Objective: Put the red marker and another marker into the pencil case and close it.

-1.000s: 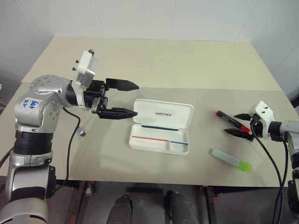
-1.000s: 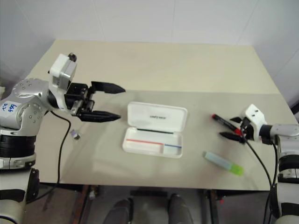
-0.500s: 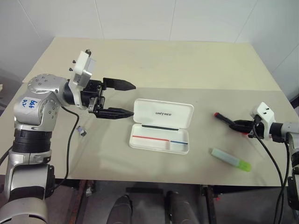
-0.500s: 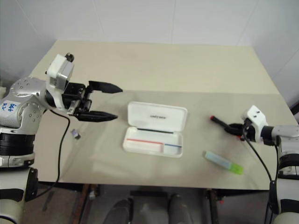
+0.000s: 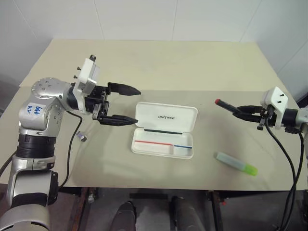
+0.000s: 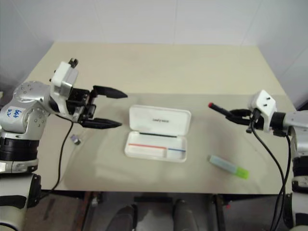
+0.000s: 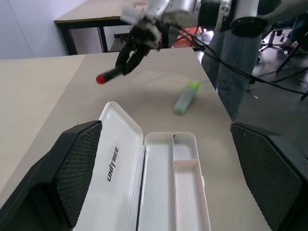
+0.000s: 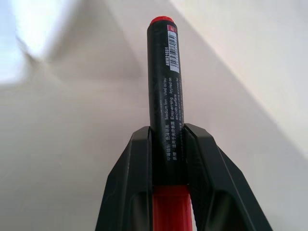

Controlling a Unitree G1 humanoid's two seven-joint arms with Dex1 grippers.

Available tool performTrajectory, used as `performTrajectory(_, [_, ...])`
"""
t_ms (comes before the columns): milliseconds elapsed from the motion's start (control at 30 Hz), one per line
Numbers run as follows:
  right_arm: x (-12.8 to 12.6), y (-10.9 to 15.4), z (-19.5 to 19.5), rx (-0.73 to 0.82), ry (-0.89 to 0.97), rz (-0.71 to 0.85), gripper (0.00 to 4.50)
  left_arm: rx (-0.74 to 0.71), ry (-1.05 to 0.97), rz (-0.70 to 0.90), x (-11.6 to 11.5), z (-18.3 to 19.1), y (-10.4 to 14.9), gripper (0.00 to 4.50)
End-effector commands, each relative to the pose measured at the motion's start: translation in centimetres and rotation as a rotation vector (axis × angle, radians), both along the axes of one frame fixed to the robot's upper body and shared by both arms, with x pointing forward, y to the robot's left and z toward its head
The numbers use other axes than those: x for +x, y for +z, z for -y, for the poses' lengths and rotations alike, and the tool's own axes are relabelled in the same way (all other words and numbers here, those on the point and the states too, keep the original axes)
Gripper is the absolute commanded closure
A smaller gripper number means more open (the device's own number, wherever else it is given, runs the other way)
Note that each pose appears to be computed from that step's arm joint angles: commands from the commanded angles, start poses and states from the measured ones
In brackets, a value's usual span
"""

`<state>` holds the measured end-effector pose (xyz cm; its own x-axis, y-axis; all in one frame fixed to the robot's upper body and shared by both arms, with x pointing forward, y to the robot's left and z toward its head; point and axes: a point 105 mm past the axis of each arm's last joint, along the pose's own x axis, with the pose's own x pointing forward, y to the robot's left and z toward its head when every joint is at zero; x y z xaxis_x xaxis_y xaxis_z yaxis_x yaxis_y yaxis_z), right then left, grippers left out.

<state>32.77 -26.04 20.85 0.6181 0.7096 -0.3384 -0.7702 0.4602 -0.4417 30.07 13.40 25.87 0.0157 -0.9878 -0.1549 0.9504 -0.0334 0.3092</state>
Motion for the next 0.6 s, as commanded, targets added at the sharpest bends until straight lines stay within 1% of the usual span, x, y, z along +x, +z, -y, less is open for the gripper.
performTrajectory(33, [-3.1,2.5,-3.3,0.018,0.132,0.027,3.92,0.021,0.031,0.035,0.0,-1.2,-0.4,0.00])
performTrajectory(167, [-5.6,2.0,-6.8,0.063,0.220,-0.027,3.92,0.021,0.067,0.025,0.2,-2.0,-1.4,0.00])
performTrajectory(267, [-7.0,0.7,-10.4,0.121,0.286,-0.074,3.92,0.030,0.119,0.004,0.4,-3.2,-2.7,0.00])
performTrajectory(367, [-7.1,-1.2,-12.8,0.160,0.305,-0.124,3.92,0.033,0.150,-0.015,0.4,-3.9,-3.6,0.00])
performTrajectory(600, [-5.4,-4.9,-15.7,0.090,0.331,-0.140,3.92,0.032,0.192,-0.025,0.6,-4.4,-4.4,0.00])
